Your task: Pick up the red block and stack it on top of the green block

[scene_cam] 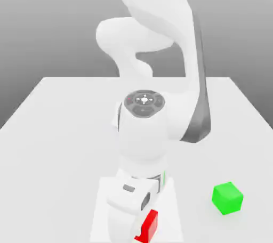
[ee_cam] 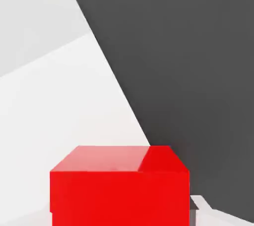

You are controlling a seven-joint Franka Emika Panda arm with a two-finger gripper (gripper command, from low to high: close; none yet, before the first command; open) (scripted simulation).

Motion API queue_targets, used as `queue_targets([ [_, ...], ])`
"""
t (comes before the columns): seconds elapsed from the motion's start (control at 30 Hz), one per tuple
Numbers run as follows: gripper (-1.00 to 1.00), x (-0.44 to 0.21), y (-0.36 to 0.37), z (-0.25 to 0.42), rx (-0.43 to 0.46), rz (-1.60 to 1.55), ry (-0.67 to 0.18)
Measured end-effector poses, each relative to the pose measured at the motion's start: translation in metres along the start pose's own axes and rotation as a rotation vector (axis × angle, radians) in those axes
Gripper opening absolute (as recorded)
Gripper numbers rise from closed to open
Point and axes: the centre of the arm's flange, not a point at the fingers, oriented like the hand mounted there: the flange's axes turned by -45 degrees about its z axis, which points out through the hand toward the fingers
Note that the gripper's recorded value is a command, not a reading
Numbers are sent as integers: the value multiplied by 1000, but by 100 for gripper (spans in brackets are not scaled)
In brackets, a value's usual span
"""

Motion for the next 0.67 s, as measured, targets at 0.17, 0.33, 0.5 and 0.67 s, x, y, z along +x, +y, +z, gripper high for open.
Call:
queue_targets([
  [0.17,-100,4,-4,-54,2,-12,1],
  [0.33,-100,95,-93,-80,13,-297,4],
  [0.5,-100,149,-174,-73,2,-524,1],
  [0.67,100,148,-175,-39,1,-525,0],
])
